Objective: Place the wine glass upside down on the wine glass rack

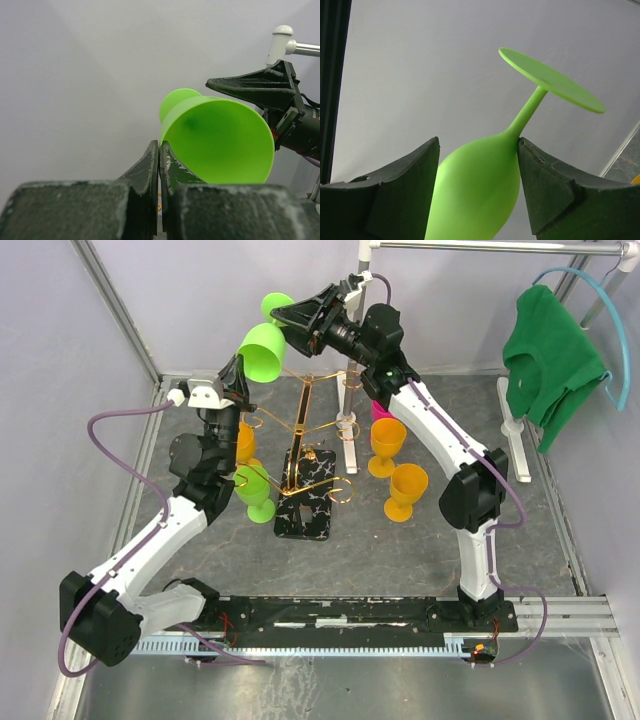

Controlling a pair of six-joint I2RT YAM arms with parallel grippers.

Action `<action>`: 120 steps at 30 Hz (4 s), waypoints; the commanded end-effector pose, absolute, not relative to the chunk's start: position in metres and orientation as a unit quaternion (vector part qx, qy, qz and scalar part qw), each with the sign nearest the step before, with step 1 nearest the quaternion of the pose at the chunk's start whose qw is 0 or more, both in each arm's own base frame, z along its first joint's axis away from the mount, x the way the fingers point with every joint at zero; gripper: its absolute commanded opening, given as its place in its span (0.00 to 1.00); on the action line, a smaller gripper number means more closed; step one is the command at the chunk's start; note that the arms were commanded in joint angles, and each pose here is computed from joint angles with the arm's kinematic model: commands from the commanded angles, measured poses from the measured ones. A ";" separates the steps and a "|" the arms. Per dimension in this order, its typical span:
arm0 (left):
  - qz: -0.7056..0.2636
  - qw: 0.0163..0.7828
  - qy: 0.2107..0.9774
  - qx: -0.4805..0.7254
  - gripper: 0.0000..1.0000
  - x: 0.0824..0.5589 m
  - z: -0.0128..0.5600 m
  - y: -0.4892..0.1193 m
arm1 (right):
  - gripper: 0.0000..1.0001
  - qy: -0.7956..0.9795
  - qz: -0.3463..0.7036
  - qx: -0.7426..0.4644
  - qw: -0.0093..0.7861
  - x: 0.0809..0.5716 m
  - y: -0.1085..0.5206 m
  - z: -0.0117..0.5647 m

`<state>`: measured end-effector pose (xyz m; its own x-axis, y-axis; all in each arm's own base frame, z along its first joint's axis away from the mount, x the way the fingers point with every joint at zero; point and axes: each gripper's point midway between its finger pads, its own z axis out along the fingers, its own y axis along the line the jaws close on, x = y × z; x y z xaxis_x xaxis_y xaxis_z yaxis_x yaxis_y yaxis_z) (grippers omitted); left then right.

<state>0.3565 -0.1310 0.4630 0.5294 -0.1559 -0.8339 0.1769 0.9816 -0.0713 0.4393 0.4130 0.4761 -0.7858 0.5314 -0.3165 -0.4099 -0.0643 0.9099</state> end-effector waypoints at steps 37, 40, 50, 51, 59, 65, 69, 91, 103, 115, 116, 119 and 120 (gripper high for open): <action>-0.143 0.868 0.470 0.074 0.62 0.321 0.458 -0.155 | 0.05 0.581 0.707 -0.008 0.403 0.417 0.401 0.506; -0.141 0.856 0.488 0.092 0.71 0.319 0.445 -0.157 | 0.04 0.582 0.682 -0.025 0.443 0.422 0.390 0.514; -0.129 0.820 0.542 0.131 0.84 0.308 0.430 -0.155 | 0.01 0.629 0.470 -0.079 0.614 0.438 0.303 0.518; -0.125 0.818 0.547 0.129 0.84 0.310 0.433 -0.154 | 0.01 0.635 0.442 -0.085 0.628 0.437 0.293 0.515; -0.071 0.835 0.542 0.067 0.93 0.331 0.473 -0.134 | 0.01 0.684 0.227 -0.091 0.687 0.416 0.206 0.473; -0.065 0.834 0.547 0.044 0.98 0.354 0.485 -0.140 | 0.01 0.716 0.136 -0.100 0.677 0.402 0.168 0.415; -0.072 0.833 0.548 0.037 0.99 0.366 0.490 -0.147 | 0.01 0.716 0.119 -0.106 0.679 0.402 0.161 0.389; -0.037 0.821 0.569 -0.024 0.99 0.379 0.489 -0.108 | 0.01 0.646 0.227 -0.178 0.707 0.413 0.216 0.375; -0.031 0.820 0.571 -0.020 0.99 0.385 0.492 -0.106 | 0.01 0.576 0.307 -0.162 0.740 0.420 0.240 0.377; -0.028 0.818 0.574 -0.022 0.99 0.388 0.490 -0.106 | 0.01 0.562 0.359 -0.134 0.733 0.424 0.251 0.347; -0.029 0.819 0.573 -0.023 0.99 0.388 0.491 -0.106 | 0.01 0.560 0.360 -0.128 0.735 0.425 0.250 0.344; -0.029 0.818 0.573 -0.023 0.99 0.388 0.491 -0.106 | 0.01 0.548 0.363 -0.119 0.744 0.426 0.249 0.338; -0.029 0.818 0.574 -0.022 0.99 0.388 0.491 -0.106 | 0.00 0.547 0.363 -0.118 0.745 0.427 0.250 0.335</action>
